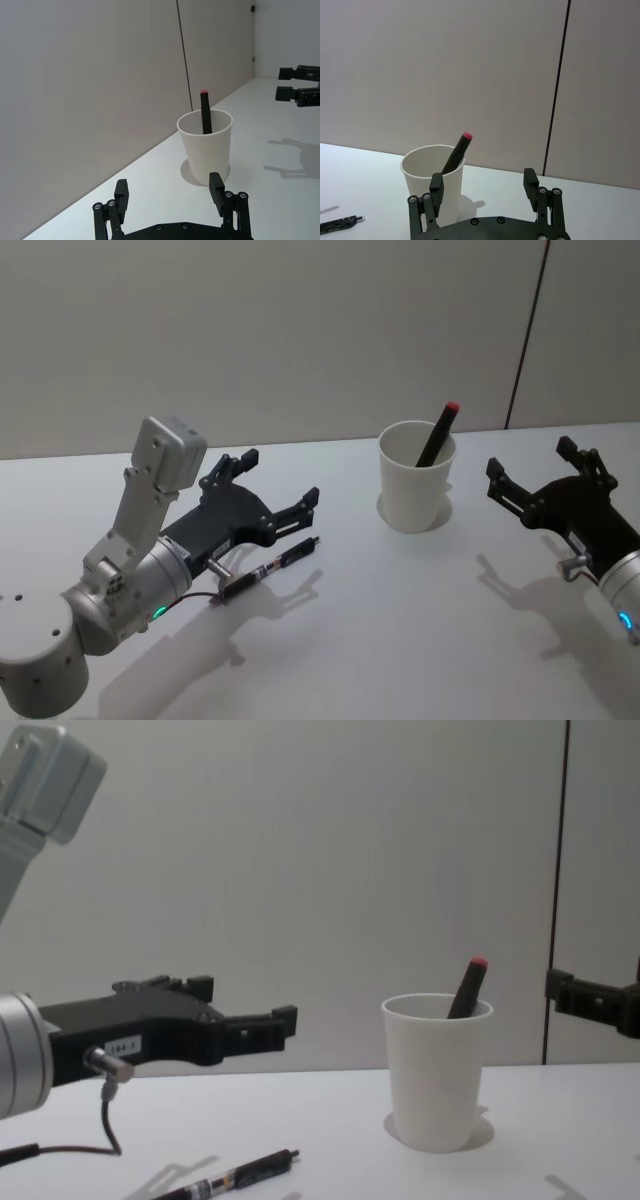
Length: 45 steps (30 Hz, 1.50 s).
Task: Place the pen into the pen holder.
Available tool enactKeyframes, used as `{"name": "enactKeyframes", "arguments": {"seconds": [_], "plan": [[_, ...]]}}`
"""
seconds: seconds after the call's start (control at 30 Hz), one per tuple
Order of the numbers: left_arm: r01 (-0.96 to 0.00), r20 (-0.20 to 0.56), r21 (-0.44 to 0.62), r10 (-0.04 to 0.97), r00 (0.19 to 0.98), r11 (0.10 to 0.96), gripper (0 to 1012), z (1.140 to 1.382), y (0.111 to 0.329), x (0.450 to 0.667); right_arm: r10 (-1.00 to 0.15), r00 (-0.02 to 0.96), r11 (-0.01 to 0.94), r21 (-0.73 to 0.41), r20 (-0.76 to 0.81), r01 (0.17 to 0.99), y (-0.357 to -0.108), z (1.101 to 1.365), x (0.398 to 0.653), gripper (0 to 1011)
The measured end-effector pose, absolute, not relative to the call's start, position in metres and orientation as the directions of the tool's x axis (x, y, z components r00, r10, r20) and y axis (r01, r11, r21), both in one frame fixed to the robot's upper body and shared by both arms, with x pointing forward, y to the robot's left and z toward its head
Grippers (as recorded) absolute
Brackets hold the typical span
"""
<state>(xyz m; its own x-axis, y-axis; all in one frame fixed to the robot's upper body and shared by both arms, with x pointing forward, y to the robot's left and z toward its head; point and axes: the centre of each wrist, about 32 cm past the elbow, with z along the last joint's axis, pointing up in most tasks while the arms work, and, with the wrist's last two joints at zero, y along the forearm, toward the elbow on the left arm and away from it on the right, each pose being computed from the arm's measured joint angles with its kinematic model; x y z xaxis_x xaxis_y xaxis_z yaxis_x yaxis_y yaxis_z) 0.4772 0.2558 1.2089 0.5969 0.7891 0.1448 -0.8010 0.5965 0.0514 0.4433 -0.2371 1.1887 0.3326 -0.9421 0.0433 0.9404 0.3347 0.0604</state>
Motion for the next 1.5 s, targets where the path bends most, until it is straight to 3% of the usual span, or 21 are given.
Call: {"name": "enactKeyframes", "arguments": {"seconds": [0.63, 1.5], "plan": [[-0.724, 0.112, 0.177, 0.717, 0.688, 0.667, 1001, 1.203, 0.278, 0.479, -0.942, 0.333, 0.335, 0.060, 0.043, 0.940, -0.237, 1.189, 0.443, 1001], [-0.654, 0.060, 0.348, 0.680, 0.731, 0.672, 1001, 1.200, 0.294, 0.491, -0.942, 0.333, 0.335, 0.060, 0.043, 0.940, -0.237, 1.189, 0.443, 1001]]}}
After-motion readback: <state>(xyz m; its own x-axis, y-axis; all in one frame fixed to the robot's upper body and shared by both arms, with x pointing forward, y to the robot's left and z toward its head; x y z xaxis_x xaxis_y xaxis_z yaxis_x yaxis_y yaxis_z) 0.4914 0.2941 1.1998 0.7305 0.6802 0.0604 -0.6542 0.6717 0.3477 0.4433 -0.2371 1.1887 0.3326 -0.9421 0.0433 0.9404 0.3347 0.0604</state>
